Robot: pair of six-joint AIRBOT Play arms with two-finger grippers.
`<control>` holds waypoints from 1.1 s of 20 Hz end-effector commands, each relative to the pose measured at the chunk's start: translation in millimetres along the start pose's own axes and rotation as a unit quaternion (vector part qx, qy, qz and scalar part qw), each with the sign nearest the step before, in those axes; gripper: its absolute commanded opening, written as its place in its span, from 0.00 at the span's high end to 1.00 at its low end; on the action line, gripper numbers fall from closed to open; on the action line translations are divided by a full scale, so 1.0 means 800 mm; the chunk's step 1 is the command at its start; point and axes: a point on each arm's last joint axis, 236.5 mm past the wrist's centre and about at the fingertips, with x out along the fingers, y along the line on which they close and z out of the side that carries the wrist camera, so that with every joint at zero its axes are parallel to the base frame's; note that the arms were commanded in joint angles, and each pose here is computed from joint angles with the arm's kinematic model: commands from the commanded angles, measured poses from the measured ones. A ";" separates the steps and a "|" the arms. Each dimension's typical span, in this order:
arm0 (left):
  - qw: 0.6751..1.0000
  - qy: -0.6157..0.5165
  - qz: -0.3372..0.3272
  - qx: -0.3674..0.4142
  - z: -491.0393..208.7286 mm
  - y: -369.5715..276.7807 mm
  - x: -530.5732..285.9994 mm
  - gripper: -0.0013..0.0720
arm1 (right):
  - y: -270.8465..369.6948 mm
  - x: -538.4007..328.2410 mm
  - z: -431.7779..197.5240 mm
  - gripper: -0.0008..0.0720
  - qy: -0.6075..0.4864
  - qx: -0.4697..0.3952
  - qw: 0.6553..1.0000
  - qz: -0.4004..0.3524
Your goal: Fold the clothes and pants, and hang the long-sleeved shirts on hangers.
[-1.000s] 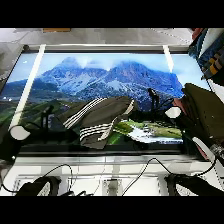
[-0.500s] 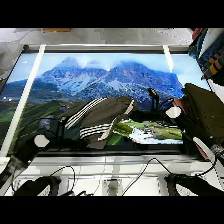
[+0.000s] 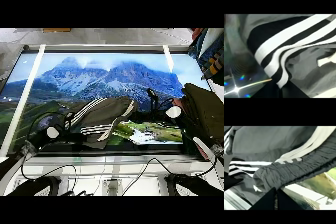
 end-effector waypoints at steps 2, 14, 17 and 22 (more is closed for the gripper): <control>0.993 0.005 0.057 0.104 0.040 0.015 -0.033 0.98 | 0.010 -0.006 0.013 0.97 -0.008 -0.014 1.000 0.003; 0.735 -0.292 0.495 0.360 0.274 0.032 -0.485 0.97 | 0.108 -0.169 0.187 0.97 -0.139 -0.220 0.960 -0.104; 0.679 -0.369 0.506 0.384 0.264 -0.010 -0.553 0.97 | 0.157 -0.226 0.200 0.97 -0.181 -0.253 0.946 -0.094; 0.659 -0.445 0.486 0.364 0.219 -0.043 -0.614 0.97 | 0.210 -0.313 0.174 0.97 -0.237 -0.292 0.922 -0.089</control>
